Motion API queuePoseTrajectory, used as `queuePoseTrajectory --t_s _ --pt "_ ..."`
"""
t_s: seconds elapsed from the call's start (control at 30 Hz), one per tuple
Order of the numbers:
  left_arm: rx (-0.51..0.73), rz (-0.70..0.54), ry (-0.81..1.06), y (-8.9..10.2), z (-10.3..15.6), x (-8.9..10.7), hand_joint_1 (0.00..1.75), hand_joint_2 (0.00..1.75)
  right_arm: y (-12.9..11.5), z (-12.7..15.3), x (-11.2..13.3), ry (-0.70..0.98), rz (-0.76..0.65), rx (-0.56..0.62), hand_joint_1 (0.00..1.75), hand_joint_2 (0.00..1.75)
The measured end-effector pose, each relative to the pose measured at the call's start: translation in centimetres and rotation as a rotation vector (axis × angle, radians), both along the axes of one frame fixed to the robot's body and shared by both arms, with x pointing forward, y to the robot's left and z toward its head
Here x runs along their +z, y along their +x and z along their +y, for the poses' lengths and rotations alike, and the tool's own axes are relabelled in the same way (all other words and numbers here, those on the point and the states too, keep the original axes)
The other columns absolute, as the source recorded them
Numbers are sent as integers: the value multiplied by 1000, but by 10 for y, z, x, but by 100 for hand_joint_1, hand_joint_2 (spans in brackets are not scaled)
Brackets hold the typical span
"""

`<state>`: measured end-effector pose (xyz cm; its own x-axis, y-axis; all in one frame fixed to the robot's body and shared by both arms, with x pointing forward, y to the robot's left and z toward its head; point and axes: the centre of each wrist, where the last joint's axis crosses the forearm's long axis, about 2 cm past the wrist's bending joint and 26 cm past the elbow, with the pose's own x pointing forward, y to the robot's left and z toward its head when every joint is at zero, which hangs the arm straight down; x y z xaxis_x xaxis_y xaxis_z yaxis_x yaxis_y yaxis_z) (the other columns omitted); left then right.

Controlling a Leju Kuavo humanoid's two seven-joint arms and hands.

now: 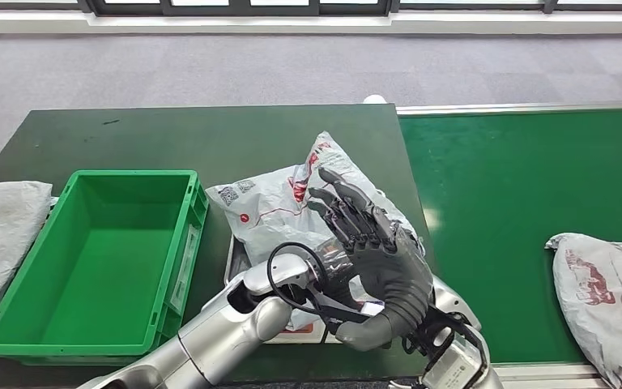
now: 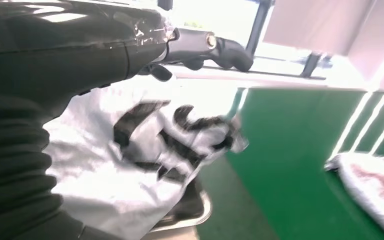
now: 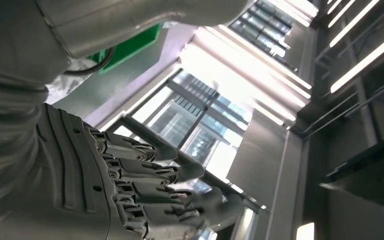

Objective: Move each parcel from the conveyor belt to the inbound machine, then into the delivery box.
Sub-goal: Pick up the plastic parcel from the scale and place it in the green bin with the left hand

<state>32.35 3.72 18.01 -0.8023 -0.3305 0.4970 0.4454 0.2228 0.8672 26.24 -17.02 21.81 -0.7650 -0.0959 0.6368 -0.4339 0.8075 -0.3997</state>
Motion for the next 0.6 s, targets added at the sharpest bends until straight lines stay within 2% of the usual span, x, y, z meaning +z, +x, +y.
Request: queuePoseTrajectory --t_s 0.03,0.13,0.27,0.53,0.6 --pt "-3 -7 -12 -1 1 2 0 175 0 0 0 1 -1 -2 0 175" --pt "16 -36 -38 -3 3 8 0 175 0 0 1 0 -4 -7 0 175" --pt "77 -89 -59 -1 6 12 0 0 0 0 2 -3 -8 -12 0 175" --pt "135 -110 -93 4 14 20 0 0 0 1 4 -1 -15 -18 0 175" --pt "146 -108 -91 4 15 20 0 87 0 1 5 1 -17 -19 0 175"
